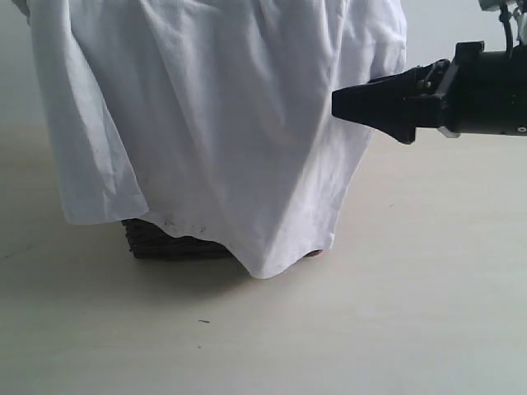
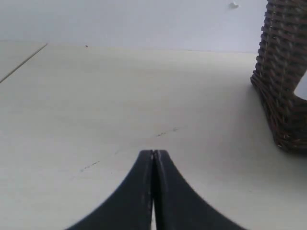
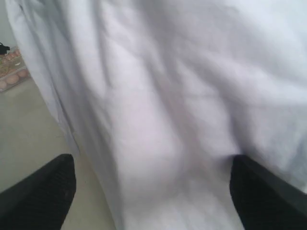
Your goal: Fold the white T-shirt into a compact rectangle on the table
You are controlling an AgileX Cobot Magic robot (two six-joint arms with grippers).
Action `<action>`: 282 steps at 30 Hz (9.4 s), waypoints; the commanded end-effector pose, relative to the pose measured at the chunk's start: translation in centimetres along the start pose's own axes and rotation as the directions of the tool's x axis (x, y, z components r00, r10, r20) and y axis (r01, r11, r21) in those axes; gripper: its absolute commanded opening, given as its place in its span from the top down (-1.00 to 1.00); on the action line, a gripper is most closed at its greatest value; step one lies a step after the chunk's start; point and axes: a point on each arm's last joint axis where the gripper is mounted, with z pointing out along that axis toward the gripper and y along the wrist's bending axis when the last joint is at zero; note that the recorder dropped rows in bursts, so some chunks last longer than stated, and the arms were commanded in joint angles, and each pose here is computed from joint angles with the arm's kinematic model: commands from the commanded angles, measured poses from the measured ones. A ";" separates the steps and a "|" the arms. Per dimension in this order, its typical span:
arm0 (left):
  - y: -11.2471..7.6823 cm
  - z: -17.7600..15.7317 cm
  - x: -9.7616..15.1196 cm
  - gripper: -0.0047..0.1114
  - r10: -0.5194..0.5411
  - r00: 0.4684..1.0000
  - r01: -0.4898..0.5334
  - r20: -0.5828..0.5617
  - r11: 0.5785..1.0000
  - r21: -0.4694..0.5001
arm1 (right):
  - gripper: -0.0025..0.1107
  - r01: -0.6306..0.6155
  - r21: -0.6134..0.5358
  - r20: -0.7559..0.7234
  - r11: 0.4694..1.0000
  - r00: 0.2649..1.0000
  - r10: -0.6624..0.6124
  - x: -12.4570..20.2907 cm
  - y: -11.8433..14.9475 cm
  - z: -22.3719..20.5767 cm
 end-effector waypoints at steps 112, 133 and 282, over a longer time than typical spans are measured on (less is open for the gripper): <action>0.0 0.0 -0.1 0.92 0.002 1.000 -0.002 0.012 1.000 -0.003 | 0.96 0.446 0.353 -0.087 0.822 0.891 -0.446 -8.4 -2.3 12.9; 0.0 0.0 -0.1 0.92 0.002 1.000 -0.002 0.012 1.000 -0.003 | 0.96 0.669 -0.514 -0.219 0.538 0.504 -0.836 -8.6 11.0 1.1; 0.0 0.0 -0.1 0.92 0.002 1.000 -0.002 0.012 1.000 -0.003 | 0.96 0.520 -0.648 -0.690 0.557 -0.091 -0.718 2.3 1.3 -11.6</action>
